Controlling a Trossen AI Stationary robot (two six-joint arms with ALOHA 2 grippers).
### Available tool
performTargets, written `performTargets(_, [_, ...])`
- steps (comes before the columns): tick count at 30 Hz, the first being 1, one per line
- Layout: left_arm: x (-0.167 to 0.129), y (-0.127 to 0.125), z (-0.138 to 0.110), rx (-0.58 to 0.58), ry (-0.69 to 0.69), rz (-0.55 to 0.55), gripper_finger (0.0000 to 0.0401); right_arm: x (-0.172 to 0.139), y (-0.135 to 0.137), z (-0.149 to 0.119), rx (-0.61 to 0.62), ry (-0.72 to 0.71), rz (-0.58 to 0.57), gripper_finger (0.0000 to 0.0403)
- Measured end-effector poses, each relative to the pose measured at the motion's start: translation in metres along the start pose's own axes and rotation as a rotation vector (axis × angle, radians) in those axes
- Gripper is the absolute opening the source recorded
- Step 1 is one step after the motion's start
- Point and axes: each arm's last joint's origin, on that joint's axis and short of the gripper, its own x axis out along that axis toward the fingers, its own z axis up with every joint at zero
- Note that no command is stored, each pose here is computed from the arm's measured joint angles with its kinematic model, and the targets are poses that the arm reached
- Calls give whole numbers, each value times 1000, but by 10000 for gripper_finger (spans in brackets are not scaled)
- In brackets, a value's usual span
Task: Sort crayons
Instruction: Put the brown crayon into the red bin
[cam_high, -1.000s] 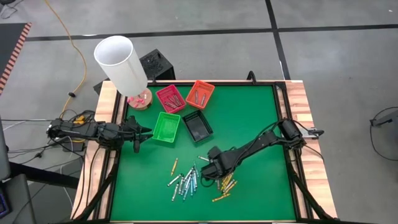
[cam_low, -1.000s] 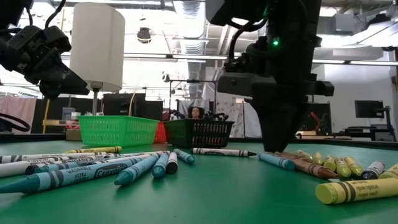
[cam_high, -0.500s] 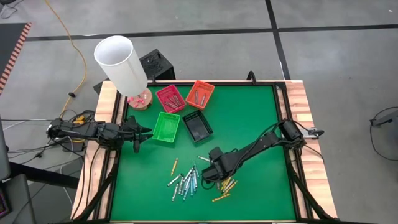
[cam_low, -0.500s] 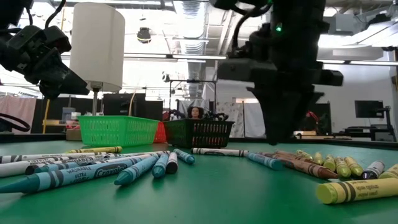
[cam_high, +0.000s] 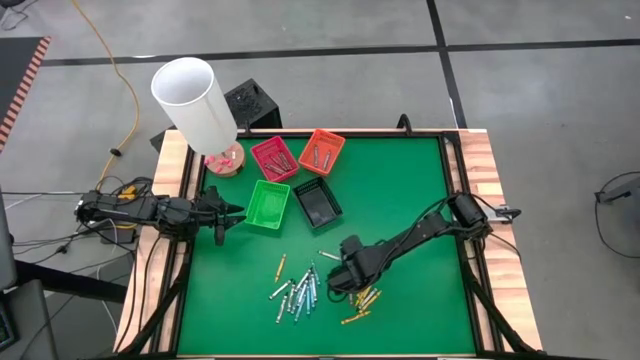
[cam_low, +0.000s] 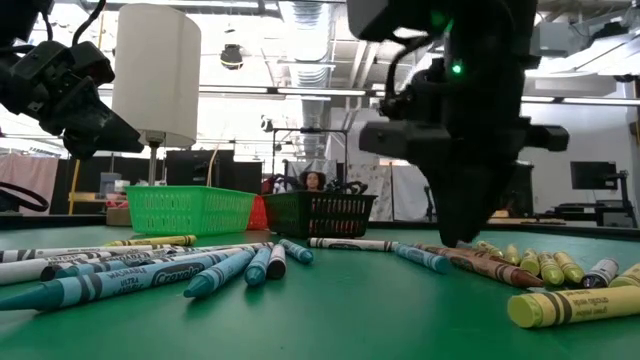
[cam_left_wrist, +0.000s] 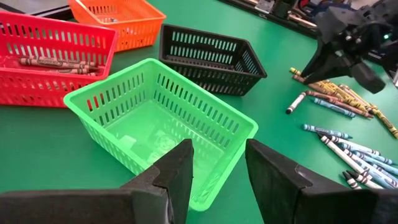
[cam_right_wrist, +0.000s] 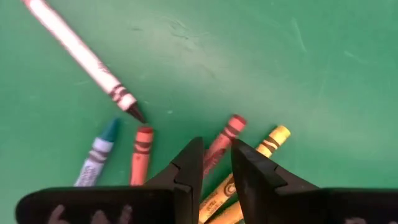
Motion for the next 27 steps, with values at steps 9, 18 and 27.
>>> performTargets(9, [0, 0, 0, 0, -1, 0, 137, 7, 1, -3, 29, -1, 42, 102])
performTargets(18, [0, 0, 0, 0, -1, 0, 137, 7, 2, -4, 24, 21, 52, 64])
performTargets(27, [0, 0, 0, 0, 0, 0, 137, 7, 2, -4, -20, 18, 54, 5])
